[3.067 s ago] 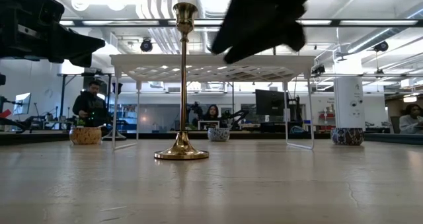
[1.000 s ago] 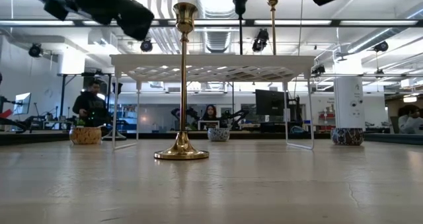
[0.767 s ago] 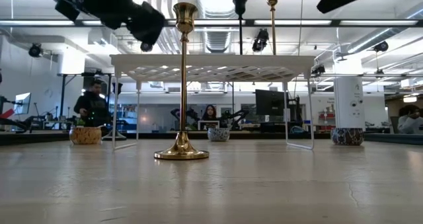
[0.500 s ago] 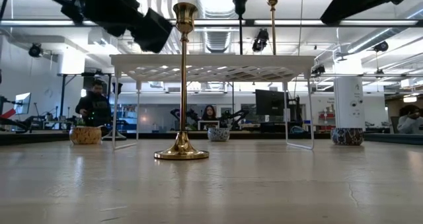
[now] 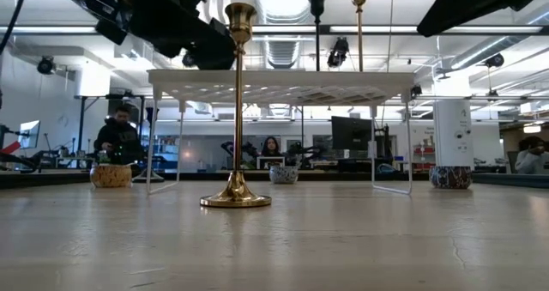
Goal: Pick & Place candle stick holders
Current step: Put the right golden candle holder on the shelf
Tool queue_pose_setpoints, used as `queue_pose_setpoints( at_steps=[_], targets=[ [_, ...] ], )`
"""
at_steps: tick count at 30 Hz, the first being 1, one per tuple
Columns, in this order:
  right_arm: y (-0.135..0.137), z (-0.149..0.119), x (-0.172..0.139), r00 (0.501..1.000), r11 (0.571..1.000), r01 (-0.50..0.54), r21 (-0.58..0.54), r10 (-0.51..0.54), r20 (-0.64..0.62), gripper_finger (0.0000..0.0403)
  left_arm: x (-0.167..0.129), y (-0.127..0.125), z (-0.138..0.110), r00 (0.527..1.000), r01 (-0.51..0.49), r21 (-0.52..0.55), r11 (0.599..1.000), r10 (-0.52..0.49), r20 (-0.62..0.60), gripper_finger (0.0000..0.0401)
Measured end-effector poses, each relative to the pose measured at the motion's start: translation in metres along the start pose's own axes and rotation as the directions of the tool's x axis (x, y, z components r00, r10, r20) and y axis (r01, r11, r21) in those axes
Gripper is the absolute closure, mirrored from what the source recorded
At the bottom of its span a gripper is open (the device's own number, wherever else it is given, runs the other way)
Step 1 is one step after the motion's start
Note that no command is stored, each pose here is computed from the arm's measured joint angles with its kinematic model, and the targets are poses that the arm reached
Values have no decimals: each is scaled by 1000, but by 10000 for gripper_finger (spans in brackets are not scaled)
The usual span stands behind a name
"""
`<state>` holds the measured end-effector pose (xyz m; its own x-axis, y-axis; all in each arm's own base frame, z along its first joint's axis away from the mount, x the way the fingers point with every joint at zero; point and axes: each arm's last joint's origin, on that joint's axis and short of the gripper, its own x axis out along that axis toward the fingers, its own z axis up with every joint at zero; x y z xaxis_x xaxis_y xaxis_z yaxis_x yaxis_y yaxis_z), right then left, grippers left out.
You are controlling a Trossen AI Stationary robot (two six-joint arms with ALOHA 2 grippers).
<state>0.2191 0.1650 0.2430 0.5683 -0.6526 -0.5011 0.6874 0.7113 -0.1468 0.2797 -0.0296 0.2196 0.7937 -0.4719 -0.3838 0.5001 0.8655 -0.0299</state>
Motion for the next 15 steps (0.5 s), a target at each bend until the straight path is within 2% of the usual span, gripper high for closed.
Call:
queue_pose_setpoints(
  at_steps=[7, 9, 12, 15],
  targets=[
    [0, 0, 0, 1000, 1000, 0, -4, 0, 0, 350, -7, -3, 5, 1000, -31, 12, 999, 31, 3, 197],
    [0, -1, 0, 1000, 1000, 1, -6, -1, 0, 348, -13, -6, 11, 995, -102, 63, 993, 102, 2, 197],
    [0, -2, 1, 1000, 1000, 2, -7, -2, 0, 344, -23, -10, 19, 968, -243, 140, 960, 249, -28, 197],
    [-1, -4, 2, 1000, 1000, 4, -9, -4, 0, 342, -30, -16, 26, 942, -317, 165, 934, 331, -62, 197]
  ],
)
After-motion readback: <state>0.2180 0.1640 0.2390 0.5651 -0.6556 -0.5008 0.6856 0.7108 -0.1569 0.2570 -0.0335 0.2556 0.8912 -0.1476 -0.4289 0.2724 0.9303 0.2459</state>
